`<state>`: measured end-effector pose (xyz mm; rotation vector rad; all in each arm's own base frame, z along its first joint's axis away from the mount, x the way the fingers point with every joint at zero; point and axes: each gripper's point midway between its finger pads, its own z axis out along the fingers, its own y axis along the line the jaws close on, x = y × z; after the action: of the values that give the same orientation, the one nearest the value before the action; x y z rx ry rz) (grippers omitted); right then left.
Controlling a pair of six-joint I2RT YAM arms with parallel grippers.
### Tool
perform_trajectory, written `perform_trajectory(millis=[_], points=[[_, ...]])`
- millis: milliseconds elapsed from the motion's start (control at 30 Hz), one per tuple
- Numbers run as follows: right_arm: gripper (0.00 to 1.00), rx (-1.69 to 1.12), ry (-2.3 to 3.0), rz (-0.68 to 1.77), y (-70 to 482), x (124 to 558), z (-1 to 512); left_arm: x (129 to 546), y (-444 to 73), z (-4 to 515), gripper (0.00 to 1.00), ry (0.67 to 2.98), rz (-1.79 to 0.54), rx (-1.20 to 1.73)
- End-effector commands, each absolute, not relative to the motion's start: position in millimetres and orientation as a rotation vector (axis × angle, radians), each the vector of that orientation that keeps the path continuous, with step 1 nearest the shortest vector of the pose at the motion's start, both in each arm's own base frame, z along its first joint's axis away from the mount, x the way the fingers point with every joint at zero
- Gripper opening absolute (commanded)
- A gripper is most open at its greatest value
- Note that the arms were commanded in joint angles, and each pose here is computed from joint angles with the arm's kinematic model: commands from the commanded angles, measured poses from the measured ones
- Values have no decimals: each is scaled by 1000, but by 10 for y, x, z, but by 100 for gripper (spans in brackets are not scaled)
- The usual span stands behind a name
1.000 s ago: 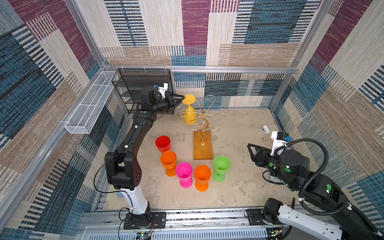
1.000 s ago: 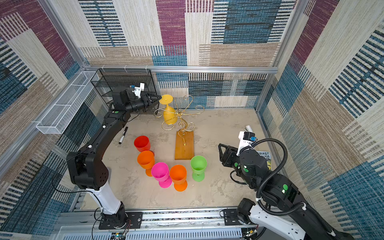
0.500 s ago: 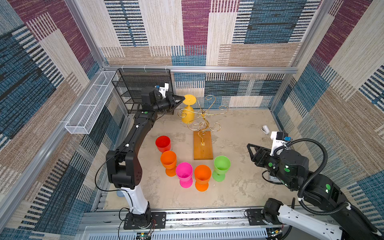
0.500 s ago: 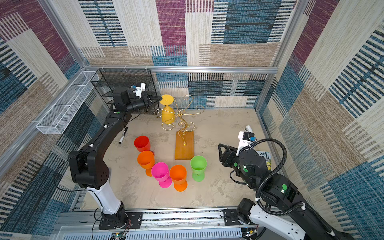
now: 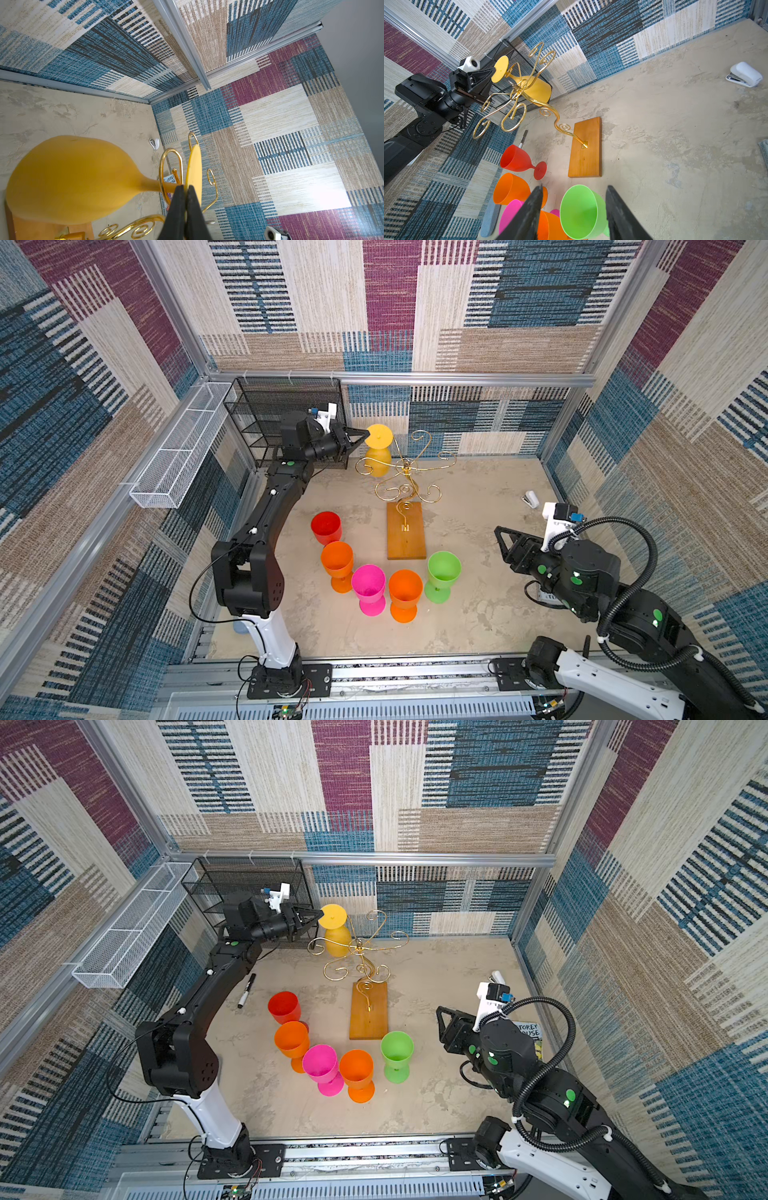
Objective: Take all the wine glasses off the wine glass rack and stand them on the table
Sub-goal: 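Close the left gripper on the yellow glass's foot on the rack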
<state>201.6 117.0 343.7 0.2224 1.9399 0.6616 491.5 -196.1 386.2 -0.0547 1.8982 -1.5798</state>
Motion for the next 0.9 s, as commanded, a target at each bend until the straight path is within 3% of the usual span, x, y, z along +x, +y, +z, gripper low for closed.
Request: perform_trajectory(millis=[0, 867], points=[[51, 224, 1899, 685, 1185, 2036, 3547, 4910, -1950, 4061, 0, 1837, -1613, -17], [51, 214, 1874, 715, 1197, 2018, 3535, 5039, -2244, 4002, 0, 1864, -1663, 51]])
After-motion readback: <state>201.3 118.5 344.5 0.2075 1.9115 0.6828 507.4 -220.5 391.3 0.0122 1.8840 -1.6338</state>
